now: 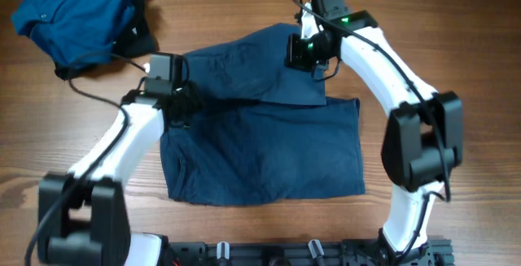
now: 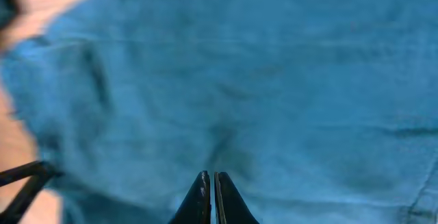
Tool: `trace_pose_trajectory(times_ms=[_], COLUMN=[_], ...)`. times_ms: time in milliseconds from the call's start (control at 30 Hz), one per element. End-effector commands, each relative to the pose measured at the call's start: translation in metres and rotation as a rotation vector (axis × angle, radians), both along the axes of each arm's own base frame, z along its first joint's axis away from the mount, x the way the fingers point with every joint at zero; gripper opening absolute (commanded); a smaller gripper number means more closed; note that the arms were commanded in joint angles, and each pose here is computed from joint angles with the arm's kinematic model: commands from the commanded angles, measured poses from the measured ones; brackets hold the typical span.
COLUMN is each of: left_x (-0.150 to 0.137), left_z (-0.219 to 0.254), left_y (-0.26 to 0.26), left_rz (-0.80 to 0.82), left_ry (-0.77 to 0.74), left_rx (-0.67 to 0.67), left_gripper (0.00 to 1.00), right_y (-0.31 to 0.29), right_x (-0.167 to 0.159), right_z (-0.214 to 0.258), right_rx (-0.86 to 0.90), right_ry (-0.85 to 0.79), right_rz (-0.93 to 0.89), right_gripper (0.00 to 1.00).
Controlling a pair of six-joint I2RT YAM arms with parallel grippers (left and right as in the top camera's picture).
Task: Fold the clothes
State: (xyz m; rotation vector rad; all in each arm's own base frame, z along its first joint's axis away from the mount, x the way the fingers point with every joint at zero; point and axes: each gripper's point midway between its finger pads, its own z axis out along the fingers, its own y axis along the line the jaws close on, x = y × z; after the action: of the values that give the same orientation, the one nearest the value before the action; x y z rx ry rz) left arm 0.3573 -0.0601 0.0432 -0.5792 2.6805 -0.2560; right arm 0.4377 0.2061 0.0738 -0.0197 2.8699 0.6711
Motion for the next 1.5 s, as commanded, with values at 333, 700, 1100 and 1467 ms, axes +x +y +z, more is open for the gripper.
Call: trace_pose_trajectory(times_ms=[333,700,1100,1467], left_x=[0.001,0.001,0.001,0.013], left_z=[-0.051,-0.054,-0.062,-0.058], left_y=[-0.002,0.001,0.02,0.019], left_rz=[-0.022,-0.039,-0.059,-0.24], left_ry=[0.097,0.097,0.107,0.048], left_rx=[0.004,0.032,0.159,0.232], left_gripper=[0.22,0.11,0.04,0.04], right_y=[-0.031,-0.042,-0.127,-0.209], right_x=[0.03,0.038,0.049,0.038], right_z=[-0.039,-0.077,-0.094,-0.097], right_rx=[-0.206,-0.218,-0.357,-0.479], right_ry=[-0.063,-0.03,0.009,0.078], right_rz=[-0.059,-0.081,-0.236,-0.348], right_gripper=[0.04,0.04,0.05,0.04])
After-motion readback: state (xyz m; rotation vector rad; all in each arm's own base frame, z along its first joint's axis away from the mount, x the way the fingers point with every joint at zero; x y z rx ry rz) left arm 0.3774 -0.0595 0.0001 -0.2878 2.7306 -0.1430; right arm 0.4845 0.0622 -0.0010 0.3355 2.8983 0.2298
